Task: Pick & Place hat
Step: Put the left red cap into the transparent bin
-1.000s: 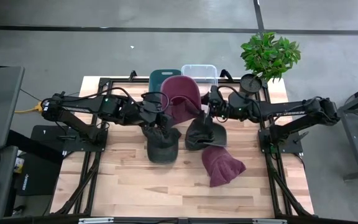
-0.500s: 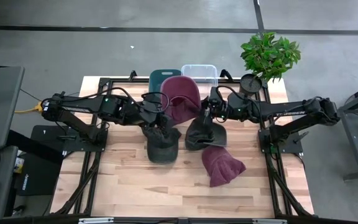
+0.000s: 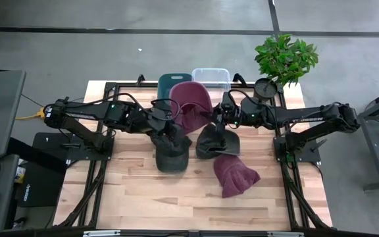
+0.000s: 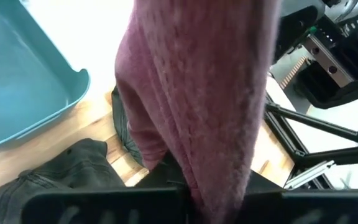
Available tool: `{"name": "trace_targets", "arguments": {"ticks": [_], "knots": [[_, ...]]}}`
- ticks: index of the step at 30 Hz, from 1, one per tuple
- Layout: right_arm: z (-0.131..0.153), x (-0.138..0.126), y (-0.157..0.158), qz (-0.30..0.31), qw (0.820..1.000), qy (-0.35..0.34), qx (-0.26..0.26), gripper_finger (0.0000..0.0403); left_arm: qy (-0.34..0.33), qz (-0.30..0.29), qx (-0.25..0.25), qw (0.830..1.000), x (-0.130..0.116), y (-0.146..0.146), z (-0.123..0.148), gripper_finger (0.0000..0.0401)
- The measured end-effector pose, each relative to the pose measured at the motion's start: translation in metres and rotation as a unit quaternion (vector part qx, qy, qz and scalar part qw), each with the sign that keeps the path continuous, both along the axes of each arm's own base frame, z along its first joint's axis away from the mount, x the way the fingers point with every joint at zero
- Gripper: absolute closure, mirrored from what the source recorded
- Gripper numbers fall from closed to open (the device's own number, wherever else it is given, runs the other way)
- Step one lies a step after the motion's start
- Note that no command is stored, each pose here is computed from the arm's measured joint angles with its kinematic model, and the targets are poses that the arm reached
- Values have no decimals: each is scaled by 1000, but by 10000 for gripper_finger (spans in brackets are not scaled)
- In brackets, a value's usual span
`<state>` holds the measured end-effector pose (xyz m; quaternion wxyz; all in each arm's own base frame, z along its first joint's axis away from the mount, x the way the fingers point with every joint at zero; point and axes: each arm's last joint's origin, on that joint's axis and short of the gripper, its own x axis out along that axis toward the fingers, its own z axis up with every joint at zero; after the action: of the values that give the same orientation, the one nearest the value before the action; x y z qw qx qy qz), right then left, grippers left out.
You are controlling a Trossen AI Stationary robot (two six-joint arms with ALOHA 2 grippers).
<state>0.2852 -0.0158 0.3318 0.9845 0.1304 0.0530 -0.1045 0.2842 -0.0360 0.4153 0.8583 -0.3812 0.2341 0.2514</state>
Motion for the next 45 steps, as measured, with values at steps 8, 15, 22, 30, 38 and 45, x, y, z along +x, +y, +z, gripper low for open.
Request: {"name": "trace_targets", "arguments": {"ticks": [8, 15, 22, 30, 38, 45], "knots": [[-2, 0, 0, 4, 1000, 8, 0, 397, -1, 4, 8, 1000, 0, 0, 0, 228], [-6, -1, -1, -20, 999, 28, 12, 397, -7, 43, 39, 998, -1, 3, 2, 132], [-11, -3, -2, -51, 997, 48, 30, 397, -23, 76, 66, 995, -26, 10, 17, 121], [-13, -5, -6, -124, 989, 44, 72, 397, -21, 133, 92, 987, -60, 18, 27, 121], [-17, -10, -30, -199, 972, 43, 114, 398, 24, 155, 101, 982, -79, 22, 24, 121], [-17, -26, -61, -265, 951, 48, 152, 398, 59, 161, 106, 980, -92, 24, 21, 121]]}}
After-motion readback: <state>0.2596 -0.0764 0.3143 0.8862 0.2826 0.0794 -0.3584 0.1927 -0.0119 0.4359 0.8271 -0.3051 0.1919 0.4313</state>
